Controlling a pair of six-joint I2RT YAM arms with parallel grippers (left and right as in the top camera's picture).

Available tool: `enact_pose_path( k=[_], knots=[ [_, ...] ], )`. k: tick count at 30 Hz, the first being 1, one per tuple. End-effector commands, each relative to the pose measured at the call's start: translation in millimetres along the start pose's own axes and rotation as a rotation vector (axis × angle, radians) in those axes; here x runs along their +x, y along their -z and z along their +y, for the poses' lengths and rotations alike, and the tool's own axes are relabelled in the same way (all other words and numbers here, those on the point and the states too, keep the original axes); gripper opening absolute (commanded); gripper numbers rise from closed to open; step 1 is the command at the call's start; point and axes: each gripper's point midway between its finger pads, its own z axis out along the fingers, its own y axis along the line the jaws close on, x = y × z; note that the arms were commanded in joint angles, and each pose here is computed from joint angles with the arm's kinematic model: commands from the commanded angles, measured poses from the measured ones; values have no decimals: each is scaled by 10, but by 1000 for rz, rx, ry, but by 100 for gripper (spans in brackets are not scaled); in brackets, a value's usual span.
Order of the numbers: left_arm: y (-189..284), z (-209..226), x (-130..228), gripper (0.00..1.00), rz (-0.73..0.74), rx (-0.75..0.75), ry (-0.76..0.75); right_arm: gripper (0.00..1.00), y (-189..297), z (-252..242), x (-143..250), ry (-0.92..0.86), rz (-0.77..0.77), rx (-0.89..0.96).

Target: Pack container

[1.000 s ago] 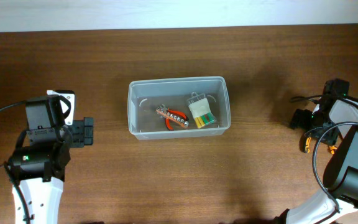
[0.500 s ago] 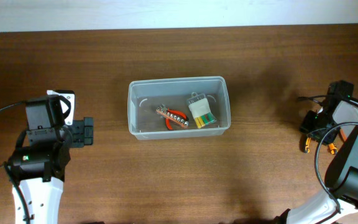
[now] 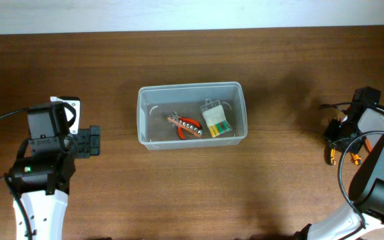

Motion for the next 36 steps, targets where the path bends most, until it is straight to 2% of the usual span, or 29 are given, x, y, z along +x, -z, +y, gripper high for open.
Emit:
enact_pose_path(
  k=[1, 11, 14, 21, 29, 36],
  knots=[
    [30, 32, -56, 99, -15, -6, 17, 16, -58, -24, 54, -7, 28, 7],
    [30, 32, -57, 99, -15, -6, 16, 12, 268, 2, -209, -9, -3, 1],
    [30, 32, -57, 99, -15, -6, 16, 8, 473, 15, -356, -9, -28, -3],
    [30, 32, -57, 99, -15, -6, 16, 9, 1221, 190, -713, 24, -120, -31],
    [30, 32, -57, 99, -15, -6, 16, 11, 2151, 997, -678, 263, -236, -124],
    [30, 30, -49, 99, -12, -5, 16, 15, 2634, 1956, -178, 602, -316, -194]
  ],
)
